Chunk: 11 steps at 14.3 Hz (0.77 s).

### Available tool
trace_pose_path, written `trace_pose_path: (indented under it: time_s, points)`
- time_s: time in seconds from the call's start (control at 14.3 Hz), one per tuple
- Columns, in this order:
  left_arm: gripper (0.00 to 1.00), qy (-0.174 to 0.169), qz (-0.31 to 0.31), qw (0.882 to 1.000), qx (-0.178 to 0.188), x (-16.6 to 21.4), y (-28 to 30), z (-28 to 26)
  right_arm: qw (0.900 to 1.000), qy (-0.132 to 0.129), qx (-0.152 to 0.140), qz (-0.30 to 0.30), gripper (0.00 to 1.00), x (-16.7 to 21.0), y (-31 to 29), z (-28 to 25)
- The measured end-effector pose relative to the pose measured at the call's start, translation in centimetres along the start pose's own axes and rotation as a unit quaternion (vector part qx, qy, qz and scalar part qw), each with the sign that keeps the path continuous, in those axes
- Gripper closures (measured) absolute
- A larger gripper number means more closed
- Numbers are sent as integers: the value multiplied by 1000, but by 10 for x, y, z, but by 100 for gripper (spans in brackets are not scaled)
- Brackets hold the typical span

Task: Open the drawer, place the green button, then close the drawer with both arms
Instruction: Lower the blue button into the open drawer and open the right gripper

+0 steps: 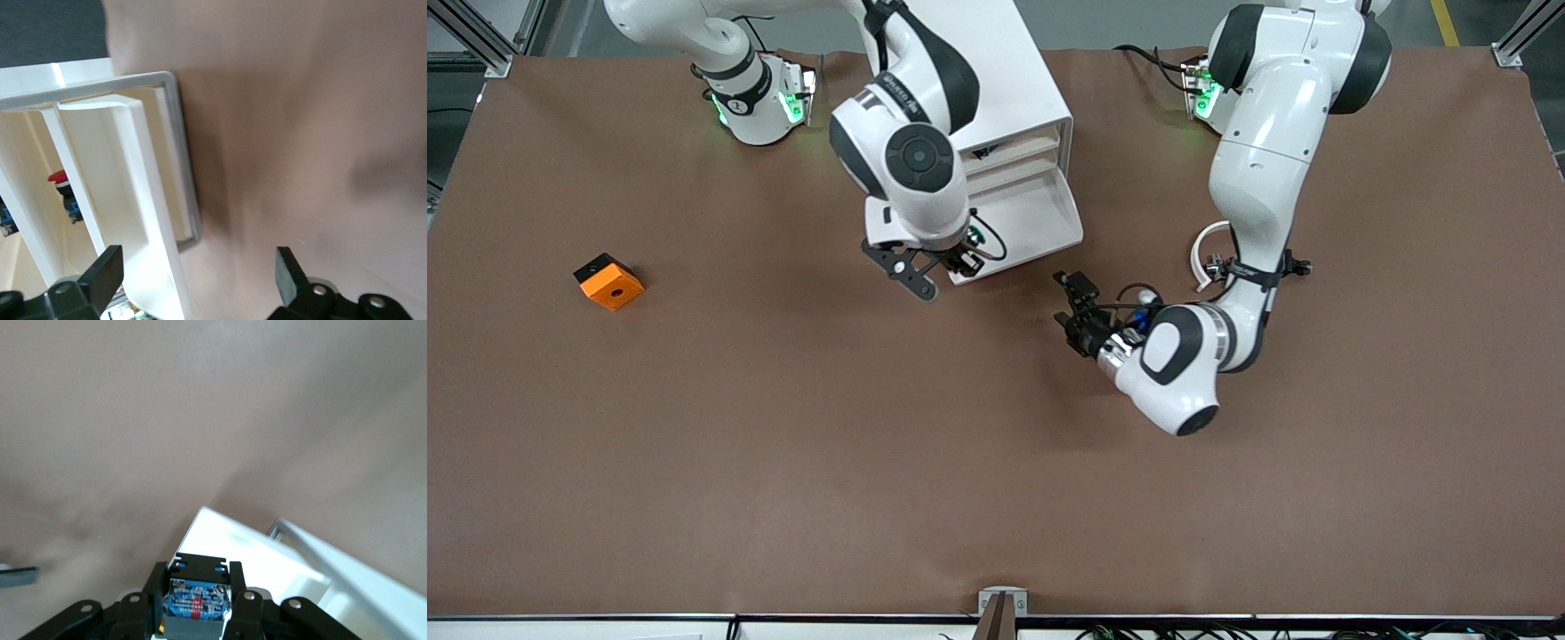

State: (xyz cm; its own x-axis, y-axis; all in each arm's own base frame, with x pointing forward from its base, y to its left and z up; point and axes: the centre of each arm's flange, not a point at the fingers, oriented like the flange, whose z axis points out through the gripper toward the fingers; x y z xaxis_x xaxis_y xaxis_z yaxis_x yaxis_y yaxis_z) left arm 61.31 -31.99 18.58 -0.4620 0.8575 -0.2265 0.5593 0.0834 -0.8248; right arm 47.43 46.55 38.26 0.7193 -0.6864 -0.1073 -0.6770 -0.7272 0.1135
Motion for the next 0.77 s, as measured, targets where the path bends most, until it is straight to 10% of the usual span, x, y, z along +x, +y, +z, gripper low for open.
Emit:
trace_pose_path:
  time_s: [0.42,0.77]
  points:
    - [0,-10,119,984,-136,33,-37,-145,997,-3,15,76,59,-44,-3,61]
    - [0,120,276,927,-225,47,-125,-226,996,-9,30,88,59,-68,2,107]
